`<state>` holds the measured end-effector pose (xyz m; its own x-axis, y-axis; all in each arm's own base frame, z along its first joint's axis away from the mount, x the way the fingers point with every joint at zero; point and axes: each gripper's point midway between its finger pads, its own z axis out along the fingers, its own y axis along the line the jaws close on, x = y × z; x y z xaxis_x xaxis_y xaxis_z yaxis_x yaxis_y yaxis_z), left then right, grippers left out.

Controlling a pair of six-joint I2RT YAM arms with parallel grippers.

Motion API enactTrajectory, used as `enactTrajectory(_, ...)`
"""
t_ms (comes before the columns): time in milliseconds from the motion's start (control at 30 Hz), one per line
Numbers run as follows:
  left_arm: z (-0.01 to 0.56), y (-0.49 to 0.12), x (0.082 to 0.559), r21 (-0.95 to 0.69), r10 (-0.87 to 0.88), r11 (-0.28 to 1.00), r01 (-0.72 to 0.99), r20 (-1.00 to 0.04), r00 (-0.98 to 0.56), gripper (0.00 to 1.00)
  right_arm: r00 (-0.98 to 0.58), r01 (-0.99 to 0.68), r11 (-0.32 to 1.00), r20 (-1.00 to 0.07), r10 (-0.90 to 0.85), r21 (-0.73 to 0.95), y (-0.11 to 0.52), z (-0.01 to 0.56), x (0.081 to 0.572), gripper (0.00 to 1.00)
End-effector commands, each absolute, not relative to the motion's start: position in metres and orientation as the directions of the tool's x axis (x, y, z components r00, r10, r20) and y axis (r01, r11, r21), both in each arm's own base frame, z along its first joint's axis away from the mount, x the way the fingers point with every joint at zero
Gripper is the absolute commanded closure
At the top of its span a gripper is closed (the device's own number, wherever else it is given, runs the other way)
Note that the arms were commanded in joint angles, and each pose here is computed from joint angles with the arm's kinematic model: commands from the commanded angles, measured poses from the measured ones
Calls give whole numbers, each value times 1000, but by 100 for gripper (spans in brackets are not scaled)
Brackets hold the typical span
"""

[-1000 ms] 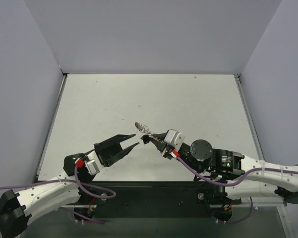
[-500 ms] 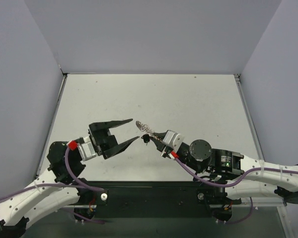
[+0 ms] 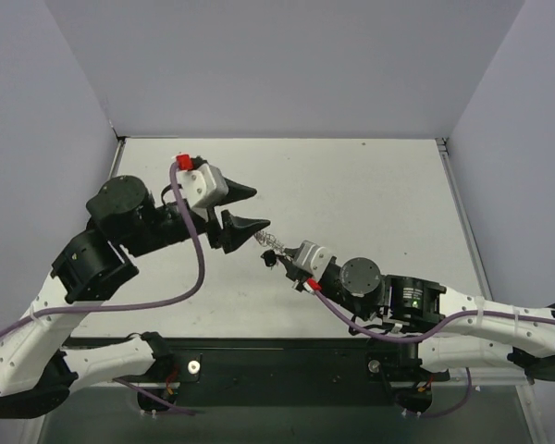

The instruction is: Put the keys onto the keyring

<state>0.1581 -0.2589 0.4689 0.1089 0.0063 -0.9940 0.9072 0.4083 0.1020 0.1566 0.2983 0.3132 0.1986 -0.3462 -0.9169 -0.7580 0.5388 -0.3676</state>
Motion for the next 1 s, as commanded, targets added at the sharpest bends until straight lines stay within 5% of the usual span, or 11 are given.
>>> enactTrajectory(0, 425, -253, 154, -25, 257, 416, 909, -956, -143, 31, 202, -749, 589, -951, -234, -304, 301, 354, 161, 100)
enactTrajectory(367, 397, -264, 148, -80, 398, 383, 920, -885, -243, 28, 160, -755, 595, -958, -239, -275, 301, 345, 169, 100)
enactTrajectory(967, 378, -279, 153, -56, 428, 390, 919, -873, -235, 43, 125, -762, 597, -961, -247, -252, 305, 342, 174, 100)
